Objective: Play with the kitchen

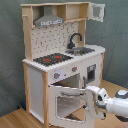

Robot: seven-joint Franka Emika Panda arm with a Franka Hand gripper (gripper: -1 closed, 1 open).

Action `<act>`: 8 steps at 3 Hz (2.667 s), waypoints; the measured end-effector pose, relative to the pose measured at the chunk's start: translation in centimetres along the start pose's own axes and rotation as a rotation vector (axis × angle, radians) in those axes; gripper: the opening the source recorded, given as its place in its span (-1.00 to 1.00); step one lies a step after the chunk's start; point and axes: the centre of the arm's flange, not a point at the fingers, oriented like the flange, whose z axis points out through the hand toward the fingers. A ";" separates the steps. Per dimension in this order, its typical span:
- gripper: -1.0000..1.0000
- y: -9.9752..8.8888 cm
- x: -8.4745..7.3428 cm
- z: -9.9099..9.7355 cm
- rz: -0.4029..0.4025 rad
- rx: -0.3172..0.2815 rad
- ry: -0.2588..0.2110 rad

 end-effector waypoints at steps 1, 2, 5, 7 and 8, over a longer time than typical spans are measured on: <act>1.00 -0.6 -1.9 0.5 0.007 -0.044 -0.084; 1.00 1.9 -5.0 2.4 0.009 -0.140 -0.192; 1.00 9.5 -13.1 6.8 -0.161 -0.273 -0.382; 1.00 11.0 -13.8 10.5 -0.260 -0.257 -0.431; 1.00 10.2 -13.0 12.4 -0.296 -0.238 -0.444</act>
